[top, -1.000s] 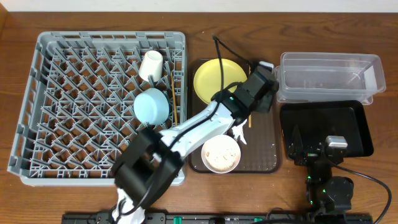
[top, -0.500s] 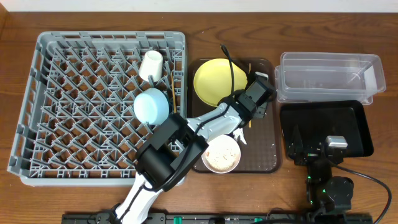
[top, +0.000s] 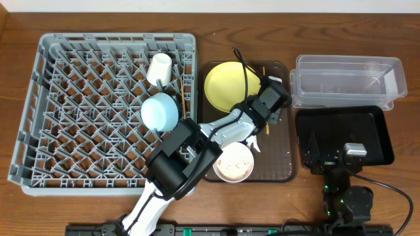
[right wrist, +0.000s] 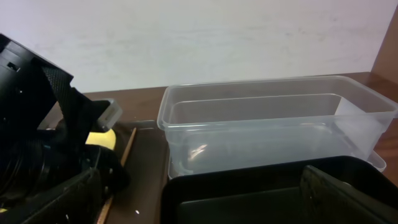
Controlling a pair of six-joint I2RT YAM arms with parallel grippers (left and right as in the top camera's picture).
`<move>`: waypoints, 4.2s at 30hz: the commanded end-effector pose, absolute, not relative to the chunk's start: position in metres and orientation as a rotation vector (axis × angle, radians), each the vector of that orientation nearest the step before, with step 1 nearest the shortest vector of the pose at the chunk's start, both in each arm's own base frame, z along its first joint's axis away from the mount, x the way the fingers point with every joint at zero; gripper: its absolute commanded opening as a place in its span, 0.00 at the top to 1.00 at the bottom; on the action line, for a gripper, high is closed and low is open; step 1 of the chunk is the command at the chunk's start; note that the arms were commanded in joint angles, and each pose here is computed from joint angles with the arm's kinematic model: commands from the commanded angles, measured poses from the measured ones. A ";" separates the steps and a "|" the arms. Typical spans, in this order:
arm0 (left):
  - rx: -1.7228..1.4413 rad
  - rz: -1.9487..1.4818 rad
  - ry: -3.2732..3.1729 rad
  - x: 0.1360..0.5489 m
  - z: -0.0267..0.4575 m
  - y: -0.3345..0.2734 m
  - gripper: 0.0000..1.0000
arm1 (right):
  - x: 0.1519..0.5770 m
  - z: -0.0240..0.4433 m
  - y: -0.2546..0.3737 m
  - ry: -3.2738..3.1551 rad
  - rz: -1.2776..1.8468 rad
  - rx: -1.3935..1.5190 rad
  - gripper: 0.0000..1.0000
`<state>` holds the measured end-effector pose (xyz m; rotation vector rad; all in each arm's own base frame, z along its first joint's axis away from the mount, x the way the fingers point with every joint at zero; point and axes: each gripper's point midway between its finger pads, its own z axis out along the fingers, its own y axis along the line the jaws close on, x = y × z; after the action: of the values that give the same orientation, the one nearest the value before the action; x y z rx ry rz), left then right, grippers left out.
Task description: Sort waste into correct bins and load items into the dishwasher rack
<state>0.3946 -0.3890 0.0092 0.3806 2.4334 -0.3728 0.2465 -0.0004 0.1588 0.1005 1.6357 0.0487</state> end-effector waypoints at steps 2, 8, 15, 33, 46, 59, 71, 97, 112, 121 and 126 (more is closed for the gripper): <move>0.406 -0.344 2.481 0.382 -0.010 -0.390 0.75 | 0.246 0.158 -0.004 1.636 0.044 0.123 0.01; 0.449 -0.334 2.500 0.367 -0.015 -0.396 0.75 | 0.246 0.158 -0.004 1.636 0.044 0.123 0.01; 0.599 -0.281 2.521 0.341 -0.024 -0.402 0.77 | 0.246 0.158 -0.004 1.636 0.044 0.123 0.01; 0.608 -0.107 2.513 0.335 -0.028 -0.388 0.85 | 0.246 0.158 -0.004 1.636 0.044 0.124 0.01; 0.594 -0.131 2.532 0.332 -0.028 -0.389 0.89 | 0.246 0.158 -0.004 1.636 0.044 0.123 0.01; 0.421 -0.314 2.427 0.342 0.069 -0.403 0.94 | 0.246 0.158 -0.004 1.636 0.044 0.123 0.01; 0.398 -0.278 2.509 0.333 0.067 -0.385 0.94 | 0.246 0.158 -0.004 1.636 0.044 0.123 0.01; -0.033 0.149 2.686 0.352 0.147 -0.163 0.92 | 0.246 0.158 -0.004 1.636 0.044 0.123 0.01; -0.138 0.251 2.754 0.347 0.107 -0.119 0.88 | 0.246 0.158 -0.004 1.636 0.044 0.123 0.01; -0.097 0.280 2.741 0.349 0.107 -0.116 0.66 | 0.246 0.158 -0.004 1.636 0.044 0.123 0.01; -0.099 0.272 2.733 0.350 0.110 -0.117 0.62 | 0.246 0.158 -0.004 1.636 0.044 0.124 0.01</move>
<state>0.3488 -0.1209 0.1107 -0.1112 2.7354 0.2411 0.2465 -0.0004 0.1588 0.1005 1.6357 0.0487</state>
